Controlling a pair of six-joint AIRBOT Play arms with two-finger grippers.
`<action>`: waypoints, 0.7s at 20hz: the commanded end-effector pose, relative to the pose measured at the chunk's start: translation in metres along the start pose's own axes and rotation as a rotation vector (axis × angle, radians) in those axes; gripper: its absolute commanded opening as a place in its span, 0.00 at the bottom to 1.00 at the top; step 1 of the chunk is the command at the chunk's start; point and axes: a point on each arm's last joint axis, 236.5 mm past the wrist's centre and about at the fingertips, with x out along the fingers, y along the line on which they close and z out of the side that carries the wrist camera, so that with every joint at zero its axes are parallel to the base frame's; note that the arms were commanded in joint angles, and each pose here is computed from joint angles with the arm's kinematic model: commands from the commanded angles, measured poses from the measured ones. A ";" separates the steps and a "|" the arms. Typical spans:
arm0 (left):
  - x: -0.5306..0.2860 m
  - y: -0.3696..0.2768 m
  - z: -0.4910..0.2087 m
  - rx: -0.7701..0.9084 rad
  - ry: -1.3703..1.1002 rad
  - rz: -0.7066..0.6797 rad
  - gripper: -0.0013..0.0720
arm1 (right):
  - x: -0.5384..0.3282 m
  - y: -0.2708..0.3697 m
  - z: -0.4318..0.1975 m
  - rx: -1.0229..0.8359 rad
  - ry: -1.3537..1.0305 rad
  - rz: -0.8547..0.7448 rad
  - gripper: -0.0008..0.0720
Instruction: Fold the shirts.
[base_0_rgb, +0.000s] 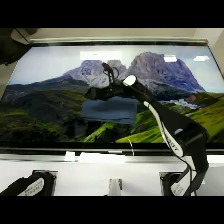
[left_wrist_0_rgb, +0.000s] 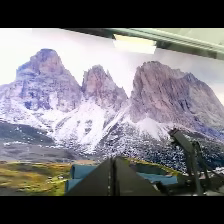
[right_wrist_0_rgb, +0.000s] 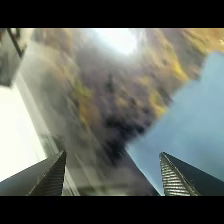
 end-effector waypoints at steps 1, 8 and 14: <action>-0.010 -0.003 0.001 0.017 -0.007 0.003 0.06 | -0.070 -0.035 -0.050 -0.112 0.284 -0.123 0.85; -0.009 -0.003 0.000 0.033 -0.004 0.003 0.06 | -0.234 -0.178 -0.111 0.214 0.408 -0.466 0.86; -0.009 -0.003 -0.006 0.032 0.020 -0.001 0.06 | -0.171 -0.205 -0.117 0.358 0.306 -0.295 0.86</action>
